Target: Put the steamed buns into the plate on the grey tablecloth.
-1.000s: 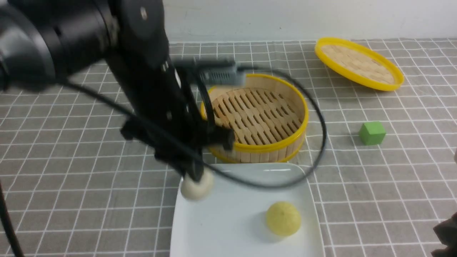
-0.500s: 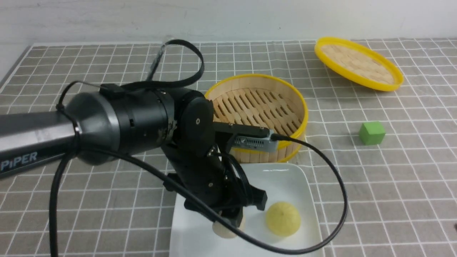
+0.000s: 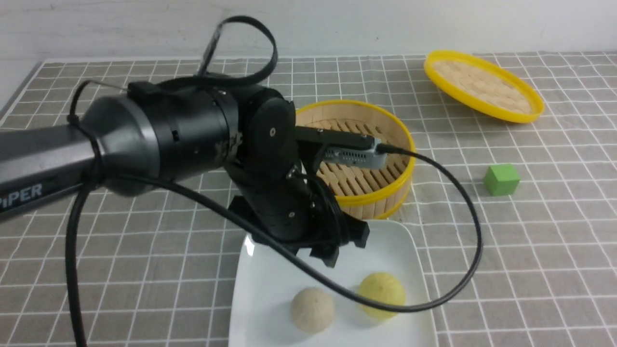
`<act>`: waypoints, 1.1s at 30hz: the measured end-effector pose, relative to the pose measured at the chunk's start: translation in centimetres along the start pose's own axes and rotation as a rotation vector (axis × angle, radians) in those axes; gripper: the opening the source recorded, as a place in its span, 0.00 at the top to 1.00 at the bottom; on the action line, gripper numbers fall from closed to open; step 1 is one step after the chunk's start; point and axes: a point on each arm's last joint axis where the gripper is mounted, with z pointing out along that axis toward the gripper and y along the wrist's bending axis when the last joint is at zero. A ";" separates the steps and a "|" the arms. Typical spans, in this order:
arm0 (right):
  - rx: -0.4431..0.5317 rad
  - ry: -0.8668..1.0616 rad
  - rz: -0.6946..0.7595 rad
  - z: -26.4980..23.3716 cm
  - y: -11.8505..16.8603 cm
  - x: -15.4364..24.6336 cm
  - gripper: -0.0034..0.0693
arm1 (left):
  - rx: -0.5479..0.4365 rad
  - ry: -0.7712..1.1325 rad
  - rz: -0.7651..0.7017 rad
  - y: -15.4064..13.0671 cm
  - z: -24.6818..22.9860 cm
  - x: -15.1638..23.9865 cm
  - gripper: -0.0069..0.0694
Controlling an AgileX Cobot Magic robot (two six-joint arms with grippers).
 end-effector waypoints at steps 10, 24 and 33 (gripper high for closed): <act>-0.052 -0.072 -0.033 4.5 0.2 4.2 0.89 | -0.046 -0.097 0.061 -0.1 -2.7 -1.9 0.88; -0.057 -0.093 -0.038 4.6 0.3 4.1 0.86 | -0.097 -0.108 0.100 0.3 -2.8 -2.0 0.91; -0.057 -0.093 -0.038 4.6 0.3 4.1 0.84 | -0.112 -0.113 0.112 0.5 -2.8 -2.1 0.91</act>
